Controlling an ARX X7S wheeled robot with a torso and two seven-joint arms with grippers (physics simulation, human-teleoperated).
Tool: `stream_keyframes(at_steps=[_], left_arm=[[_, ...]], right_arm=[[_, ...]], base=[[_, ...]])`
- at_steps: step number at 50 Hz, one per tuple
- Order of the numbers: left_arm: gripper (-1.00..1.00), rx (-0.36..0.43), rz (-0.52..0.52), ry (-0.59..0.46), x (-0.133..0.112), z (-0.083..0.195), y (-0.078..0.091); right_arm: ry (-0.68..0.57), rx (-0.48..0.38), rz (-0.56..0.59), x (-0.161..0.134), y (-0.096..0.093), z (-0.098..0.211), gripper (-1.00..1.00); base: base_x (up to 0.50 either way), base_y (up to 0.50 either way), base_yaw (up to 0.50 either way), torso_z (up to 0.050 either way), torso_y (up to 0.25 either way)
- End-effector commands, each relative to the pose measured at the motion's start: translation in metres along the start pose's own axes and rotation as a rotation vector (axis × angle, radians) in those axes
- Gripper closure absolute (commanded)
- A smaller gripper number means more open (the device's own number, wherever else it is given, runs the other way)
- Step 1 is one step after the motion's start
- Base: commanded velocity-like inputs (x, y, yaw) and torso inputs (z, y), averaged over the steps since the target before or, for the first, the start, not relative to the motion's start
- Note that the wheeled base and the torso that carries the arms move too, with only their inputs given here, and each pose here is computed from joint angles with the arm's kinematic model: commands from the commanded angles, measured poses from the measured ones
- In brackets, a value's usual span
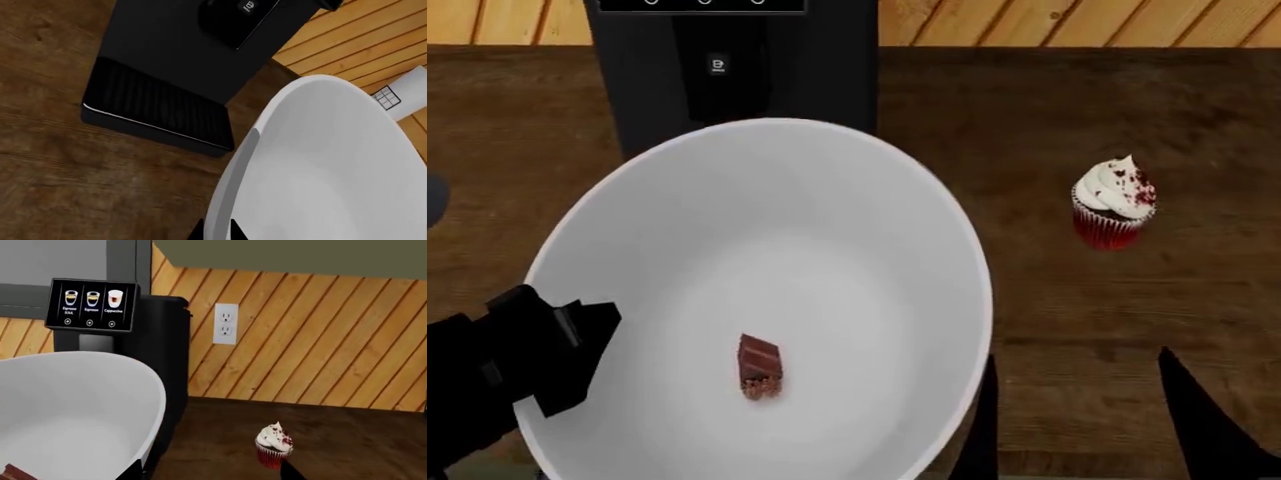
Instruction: Pick up the bowl with cake and place it on the tray. Pick up the cupcake and place it on the tray.
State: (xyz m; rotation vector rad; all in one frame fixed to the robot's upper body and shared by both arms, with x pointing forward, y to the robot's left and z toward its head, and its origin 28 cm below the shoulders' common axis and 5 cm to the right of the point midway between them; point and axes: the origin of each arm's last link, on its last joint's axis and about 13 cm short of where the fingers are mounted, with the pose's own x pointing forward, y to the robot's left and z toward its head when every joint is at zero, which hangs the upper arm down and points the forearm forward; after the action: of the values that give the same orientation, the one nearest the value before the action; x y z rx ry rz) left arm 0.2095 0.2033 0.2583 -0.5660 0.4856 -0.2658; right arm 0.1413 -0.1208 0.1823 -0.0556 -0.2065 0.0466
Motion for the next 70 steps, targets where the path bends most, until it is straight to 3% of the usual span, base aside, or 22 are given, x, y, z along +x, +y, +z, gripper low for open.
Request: stream_keyframes(at_steps=[1, 11, 26, 37, 51, 70], left_arm=[[1.0, -0.033, -0.034, 0.055, -0.0044, -0.0048, -0.0058], [1.0, -0.029, -0.032, 0.056, -0.0048, -0.0043, -0.0065], [1.0, -0.03, -0.032, 0.058, -0.0057, -0.0049, -0.0044], [1.0, -0.034, -0.031, 0.058, -0.006, -0.0063, -0.0038], [1.0, -0.034, -0.03, 0.06, -0.007, -0.0069, -0.0032], [1.0, -0.033, -0.03, 0.063, -0.0085, -0.0071, -0.0028]], right_arm=[[0.012, 0.01, 0.025, 0.0013, 0.0009, -0.0023, -1.0], [0.017, 0.003, 0.023, 0.0017, 0.0014, -0.0007, -1.0], [0.056, -0.047, -0.04, 0.0076, 0.0018, -0.0042, -1.0], [0.053, 0.026, -0.014, 0.0069, 0.0012, -0.0003, -1.0], [0.061, -0.003, -0.038, 0.0065, 0.0009, -0.0036, -1.0], [0.051, 0.043, -0.013, 0.006, 0.003, -0.0018, -1.0]], base=[[0.5, 0.0, 0.0, 0.0, 0.0], [0.48, 0.0, 0.0, 0.002, 0.002], [0.0, 0.0, 0.0, 0.0, 0.001], [0.05, 0.0, 0.0, 0.0, 0.001], [0.29, 0.0, 0.0, 0.0, 0.001], [0.0, -0.14, 0.0, 0.001, 0.0]])
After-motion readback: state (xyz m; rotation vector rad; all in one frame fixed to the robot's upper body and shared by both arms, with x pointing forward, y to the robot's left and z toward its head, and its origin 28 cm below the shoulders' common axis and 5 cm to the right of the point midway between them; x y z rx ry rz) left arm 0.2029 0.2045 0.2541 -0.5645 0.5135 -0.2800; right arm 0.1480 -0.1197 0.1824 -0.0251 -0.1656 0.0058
